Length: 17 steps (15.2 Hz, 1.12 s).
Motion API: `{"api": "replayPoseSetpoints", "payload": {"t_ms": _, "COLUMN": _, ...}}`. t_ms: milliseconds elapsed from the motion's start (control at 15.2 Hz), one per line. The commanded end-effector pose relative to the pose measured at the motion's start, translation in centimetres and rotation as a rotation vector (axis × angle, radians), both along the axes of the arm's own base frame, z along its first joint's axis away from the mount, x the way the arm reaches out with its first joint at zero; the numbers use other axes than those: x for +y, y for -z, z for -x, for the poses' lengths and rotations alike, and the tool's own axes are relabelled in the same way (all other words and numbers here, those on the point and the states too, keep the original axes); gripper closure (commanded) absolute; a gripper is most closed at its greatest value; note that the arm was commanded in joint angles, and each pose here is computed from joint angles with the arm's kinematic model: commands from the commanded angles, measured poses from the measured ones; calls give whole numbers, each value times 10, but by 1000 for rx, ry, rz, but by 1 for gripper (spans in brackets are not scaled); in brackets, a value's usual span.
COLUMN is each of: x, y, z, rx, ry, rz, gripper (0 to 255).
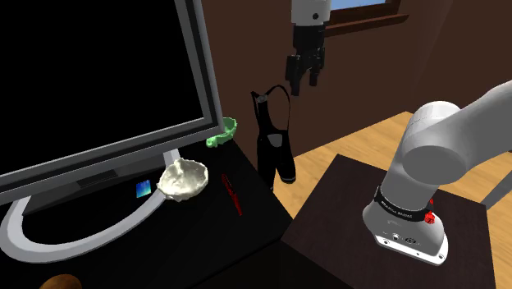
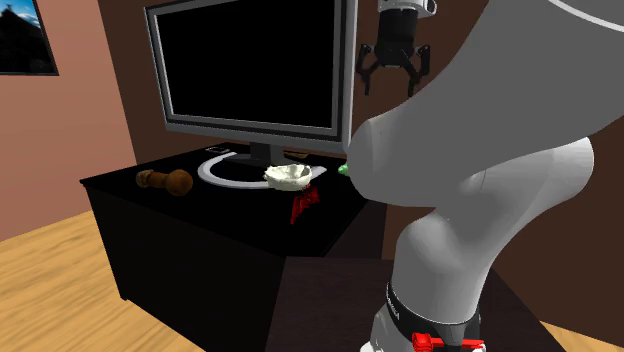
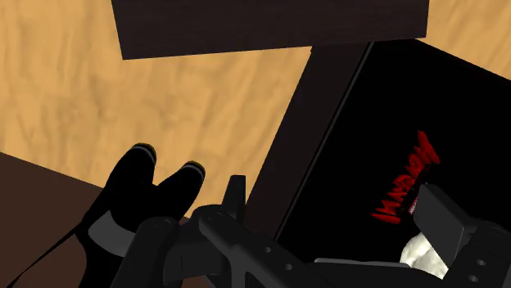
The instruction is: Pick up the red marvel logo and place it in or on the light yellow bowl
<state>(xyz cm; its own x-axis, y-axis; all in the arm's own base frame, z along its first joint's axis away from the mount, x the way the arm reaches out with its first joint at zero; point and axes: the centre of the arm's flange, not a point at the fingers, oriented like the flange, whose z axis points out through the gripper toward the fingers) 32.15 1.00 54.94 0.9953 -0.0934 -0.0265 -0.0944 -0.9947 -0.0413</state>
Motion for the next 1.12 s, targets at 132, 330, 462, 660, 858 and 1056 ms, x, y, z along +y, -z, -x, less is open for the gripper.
{"api": "replayPoseSetpoints", "payload": {"t_ms": 132, "x": 15, "y": 20, "z": -9, "rx": 1, "ry": 22, "rz": 0, "gripper": 0}}
{"api": "replayPoseSetpoints", "payload": {"t_ms": 330, "x": 38, "y": 49, "z": -23, "rx": 3, "ry": 55, "rz": -1, "gripper": 0}}
{"api": "replayPoseSetpoints", "payload": {"t_ms": 462, "x": 53, "y": 68, "z": -32, "rx": 4, "ry": 76, "rz": -1, "gripper": 0}}
{"api": "replayPoseSetpoints", "payload": {"t_ms": 660, "x": 75, "y": 98, "z": -47, "rx": 5, "ry": 109, "rz": -2, "gripper": 0}}
{"api": "replayPoseSetpoints", "payload": {"t_ms": 858, "x": 96, "y": 127, "z": -63, "rx": 7, "ry": 142, "rz": -3, "gripper": 0}}
{"api": "replayPoseSetpoints", "payload": {"t_ms": 1056, "x": 117, "y": 156, "z": -79, "rx": 9, "ry": 175, "rz": -3, "gripper": 0}}
